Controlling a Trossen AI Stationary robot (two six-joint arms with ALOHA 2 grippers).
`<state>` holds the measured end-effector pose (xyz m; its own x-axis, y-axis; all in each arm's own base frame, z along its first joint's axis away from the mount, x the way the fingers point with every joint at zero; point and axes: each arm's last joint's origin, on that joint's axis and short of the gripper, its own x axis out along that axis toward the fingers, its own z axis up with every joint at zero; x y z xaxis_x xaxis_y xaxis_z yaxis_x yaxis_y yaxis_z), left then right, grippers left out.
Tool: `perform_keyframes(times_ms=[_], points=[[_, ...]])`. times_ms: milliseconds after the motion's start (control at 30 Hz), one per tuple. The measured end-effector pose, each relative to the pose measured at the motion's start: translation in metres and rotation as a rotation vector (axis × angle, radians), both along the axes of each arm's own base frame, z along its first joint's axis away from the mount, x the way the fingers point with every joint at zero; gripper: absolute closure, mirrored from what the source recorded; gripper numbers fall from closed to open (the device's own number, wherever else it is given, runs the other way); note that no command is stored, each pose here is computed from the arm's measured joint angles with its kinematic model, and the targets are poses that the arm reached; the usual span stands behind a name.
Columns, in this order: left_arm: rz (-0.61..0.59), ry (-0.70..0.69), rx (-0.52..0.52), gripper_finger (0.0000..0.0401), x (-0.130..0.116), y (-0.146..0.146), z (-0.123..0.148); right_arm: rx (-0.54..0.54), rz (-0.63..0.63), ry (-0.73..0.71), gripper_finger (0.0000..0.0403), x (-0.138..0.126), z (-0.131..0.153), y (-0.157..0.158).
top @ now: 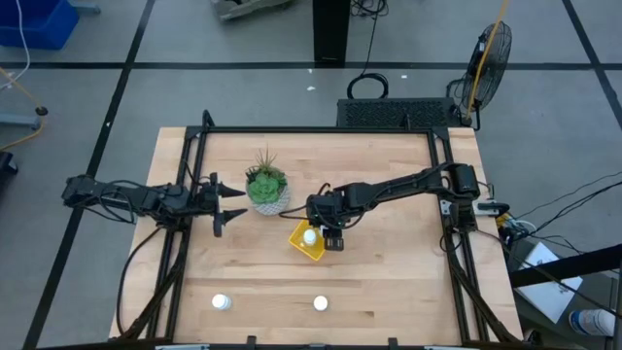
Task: Pick and place pill bottles into a basket
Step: Put the white pill bottle into the yellow basket
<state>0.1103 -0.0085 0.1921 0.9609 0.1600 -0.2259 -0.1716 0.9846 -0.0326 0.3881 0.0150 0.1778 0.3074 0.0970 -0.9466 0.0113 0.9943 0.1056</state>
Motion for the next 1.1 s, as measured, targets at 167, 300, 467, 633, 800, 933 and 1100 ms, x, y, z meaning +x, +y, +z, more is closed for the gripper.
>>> perform_keyframes(times_ms=[167, 300, 467, 633, 800, 933, 1100], points=[[0.000, 0.000, -0.001, 0.0148, 0.000, 0.000, 0.000, 0.005, -0.015, 0.002, 0.0243, 0.000, 0.000, 0.000], [0.000, 0.000, -0.003, 0.0148, 0.000, 0.000, 0.000, 0.002, -0.021, -0.002, 0.0243, 0.000, 0.000, 0.000], [0.001, 0.000, -0.005, 0.0148, 0.000, 0.000, 0.000, 0.007, -0.070, -0.009, 0.0182, 0.002, -0.001, 0.000], [0.000, 0.000, -0.005, 0.0148, 0.000, 0.000, 0.000, -0.056, -0.121, -0.009, 0.0092, 0.001, -0.002, -0.002], [0.000, 0.002, -0.004, 0.0148, 0.000, 0.000, 0.000, -0.048, -0.135, -0.024, 0.0093, 0.002, 0.001, -0.001], [0.000, 0.005, -0.004, 0.0148, 0.000, 0.000, -0.001, -0.043, -0.131, -0.061, 0.0112, 0.001, 0.011, 0.001], [-0.001, 0.005, -0.004, 0.0148, 0.000, 0.000, -0.001, -0.037, -0.138, -0.112, 0.0125, -0.003, 0.028, 0.002]])
